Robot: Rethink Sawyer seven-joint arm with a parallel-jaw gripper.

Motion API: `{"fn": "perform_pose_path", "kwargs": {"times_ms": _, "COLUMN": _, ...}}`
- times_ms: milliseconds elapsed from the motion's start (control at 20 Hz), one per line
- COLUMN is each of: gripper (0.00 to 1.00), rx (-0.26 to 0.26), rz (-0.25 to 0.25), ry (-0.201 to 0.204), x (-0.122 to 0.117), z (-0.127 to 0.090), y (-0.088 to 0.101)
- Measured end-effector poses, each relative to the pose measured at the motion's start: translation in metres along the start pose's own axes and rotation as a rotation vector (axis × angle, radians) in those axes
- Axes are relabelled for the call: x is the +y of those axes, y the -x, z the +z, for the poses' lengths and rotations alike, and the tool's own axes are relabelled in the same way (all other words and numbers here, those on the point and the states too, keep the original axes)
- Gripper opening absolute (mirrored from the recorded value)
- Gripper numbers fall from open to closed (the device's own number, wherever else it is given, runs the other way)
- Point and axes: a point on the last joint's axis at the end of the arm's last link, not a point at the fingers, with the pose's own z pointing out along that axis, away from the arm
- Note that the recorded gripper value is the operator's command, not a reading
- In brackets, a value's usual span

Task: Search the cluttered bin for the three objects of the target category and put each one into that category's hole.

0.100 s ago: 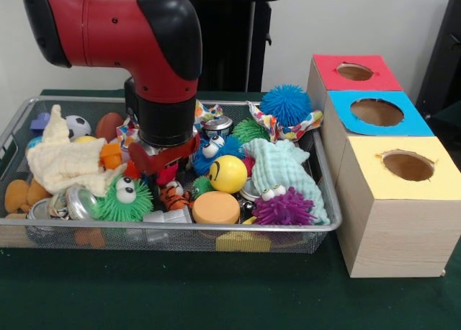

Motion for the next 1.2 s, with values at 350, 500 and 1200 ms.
{"fn": "perform_pose_path", "kwargs": {"times_ms": 350, "gripper": 0.00, "rx": -0.019, "rz": 0.016, "ry": 0.005, "x": -0.002, "z": 0.003, "y": -0.001}}
{"fn": "perform_pose_path", "kwargs": {"times_ms": 500, "gripper": 0.00, "rx": -0.057, "rz": 0.044, "ry": 0.015, "x": -0.006, "z": 0.003, "y": -0.003}}
{"fn": "perform_pose_path", "kwargs": {"times_ms": 1200, "gripper": 0.00, "rx": -0.089, "rz": 0.056, "ry": 0.036, "x": -0.001, "z": -0.011, "y": -0.007}}
